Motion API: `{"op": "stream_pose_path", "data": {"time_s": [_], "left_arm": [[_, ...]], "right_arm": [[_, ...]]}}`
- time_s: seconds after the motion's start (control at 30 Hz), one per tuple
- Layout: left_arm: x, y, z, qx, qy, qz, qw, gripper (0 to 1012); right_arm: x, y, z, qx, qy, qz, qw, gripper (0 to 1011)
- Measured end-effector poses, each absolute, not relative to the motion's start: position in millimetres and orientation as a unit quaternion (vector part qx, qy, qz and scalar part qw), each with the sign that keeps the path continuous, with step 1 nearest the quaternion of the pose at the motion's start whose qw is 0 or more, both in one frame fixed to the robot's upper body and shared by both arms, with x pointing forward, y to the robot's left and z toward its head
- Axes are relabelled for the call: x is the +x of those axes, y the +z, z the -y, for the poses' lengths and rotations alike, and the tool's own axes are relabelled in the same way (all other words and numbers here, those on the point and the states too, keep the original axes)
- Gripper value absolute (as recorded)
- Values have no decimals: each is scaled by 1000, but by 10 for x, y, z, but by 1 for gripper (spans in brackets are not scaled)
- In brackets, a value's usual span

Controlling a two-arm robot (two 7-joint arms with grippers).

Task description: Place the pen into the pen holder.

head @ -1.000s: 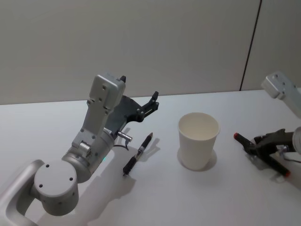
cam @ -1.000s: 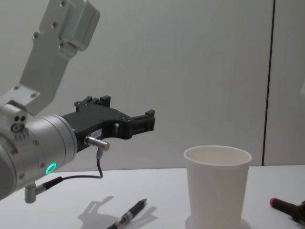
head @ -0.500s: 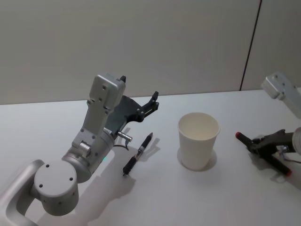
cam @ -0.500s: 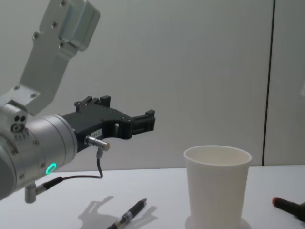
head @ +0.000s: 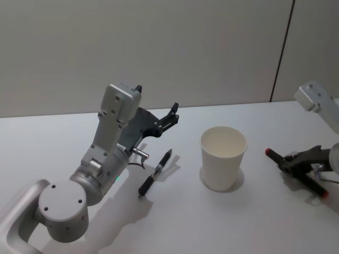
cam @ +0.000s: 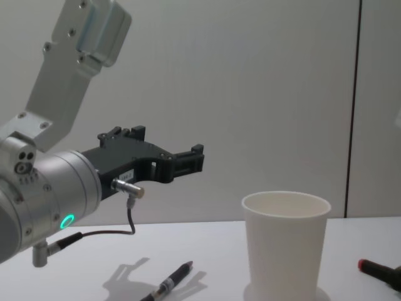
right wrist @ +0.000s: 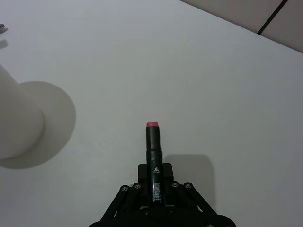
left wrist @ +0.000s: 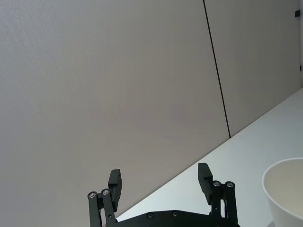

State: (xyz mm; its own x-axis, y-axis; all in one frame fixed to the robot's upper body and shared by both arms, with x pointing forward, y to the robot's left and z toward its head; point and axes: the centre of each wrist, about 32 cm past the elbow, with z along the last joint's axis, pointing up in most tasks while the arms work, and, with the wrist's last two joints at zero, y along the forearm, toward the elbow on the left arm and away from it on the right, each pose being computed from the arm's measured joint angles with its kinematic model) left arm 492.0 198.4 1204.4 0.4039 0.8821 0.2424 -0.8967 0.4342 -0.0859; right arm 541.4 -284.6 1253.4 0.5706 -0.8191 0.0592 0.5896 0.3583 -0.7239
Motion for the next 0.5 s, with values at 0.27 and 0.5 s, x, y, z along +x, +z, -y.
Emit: {"op": "stream_pose_path", "data": {"time_s": [0.27,0.5], "left_arm": [[4920,12044,-1984,29,531,126,837,1001],[4920,12044,-1984,29,531,126,837,1001]], "right_arm": [[5412,12579,2833,-349,-442,-144,813,167],[5392,12681,2809,-322,-455,-112,823,167]]}}
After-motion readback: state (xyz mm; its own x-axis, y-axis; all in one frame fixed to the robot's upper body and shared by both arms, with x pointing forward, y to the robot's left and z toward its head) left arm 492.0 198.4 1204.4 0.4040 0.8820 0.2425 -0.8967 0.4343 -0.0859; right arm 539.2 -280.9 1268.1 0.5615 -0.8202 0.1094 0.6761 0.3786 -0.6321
